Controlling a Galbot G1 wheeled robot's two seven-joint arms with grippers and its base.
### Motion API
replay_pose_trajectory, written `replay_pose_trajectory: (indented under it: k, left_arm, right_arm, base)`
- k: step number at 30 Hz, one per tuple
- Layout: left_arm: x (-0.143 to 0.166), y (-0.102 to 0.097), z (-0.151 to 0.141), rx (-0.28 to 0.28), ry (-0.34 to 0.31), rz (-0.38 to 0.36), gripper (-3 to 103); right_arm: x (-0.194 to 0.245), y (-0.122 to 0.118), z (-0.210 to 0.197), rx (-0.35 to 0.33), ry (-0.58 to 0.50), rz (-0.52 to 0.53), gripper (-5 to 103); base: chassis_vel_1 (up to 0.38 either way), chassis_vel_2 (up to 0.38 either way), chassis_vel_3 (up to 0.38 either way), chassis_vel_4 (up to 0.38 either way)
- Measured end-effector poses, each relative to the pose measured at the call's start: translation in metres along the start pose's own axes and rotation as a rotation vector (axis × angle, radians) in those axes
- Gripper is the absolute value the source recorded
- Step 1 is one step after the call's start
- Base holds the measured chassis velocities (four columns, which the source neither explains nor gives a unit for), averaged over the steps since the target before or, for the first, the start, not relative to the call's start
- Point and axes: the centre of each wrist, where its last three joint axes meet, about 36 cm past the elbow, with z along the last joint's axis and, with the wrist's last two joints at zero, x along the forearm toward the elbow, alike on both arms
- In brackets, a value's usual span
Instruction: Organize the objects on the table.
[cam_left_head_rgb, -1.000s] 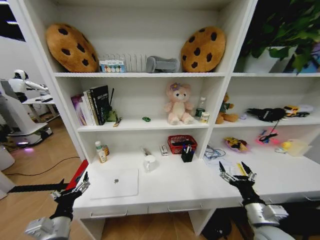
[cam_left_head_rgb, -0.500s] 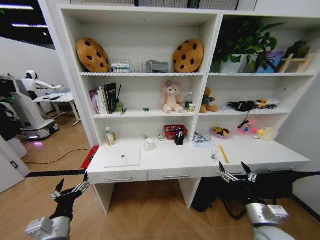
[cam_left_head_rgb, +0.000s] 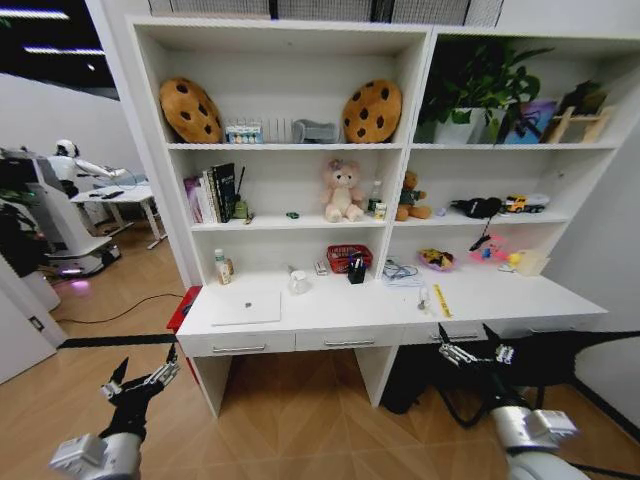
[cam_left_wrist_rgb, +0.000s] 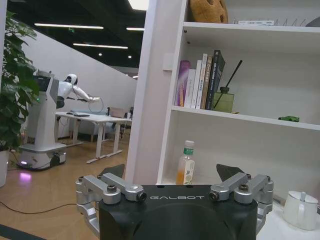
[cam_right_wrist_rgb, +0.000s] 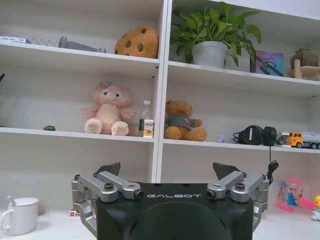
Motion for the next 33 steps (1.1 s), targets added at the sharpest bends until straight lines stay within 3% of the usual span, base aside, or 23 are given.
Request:
replay_pose_trajectory:
  k: [33]
  left_arm:
    - [0.0001, 0.0, 0.0, 0.0, 0.0, 0.0, 100]
  right_arm:
    - [0.0002, 0.0, 0.0001, 0.0, 0.001, 0.0, 100]
  base:
    - [0.0, 0.0, 0.0, 0.0]
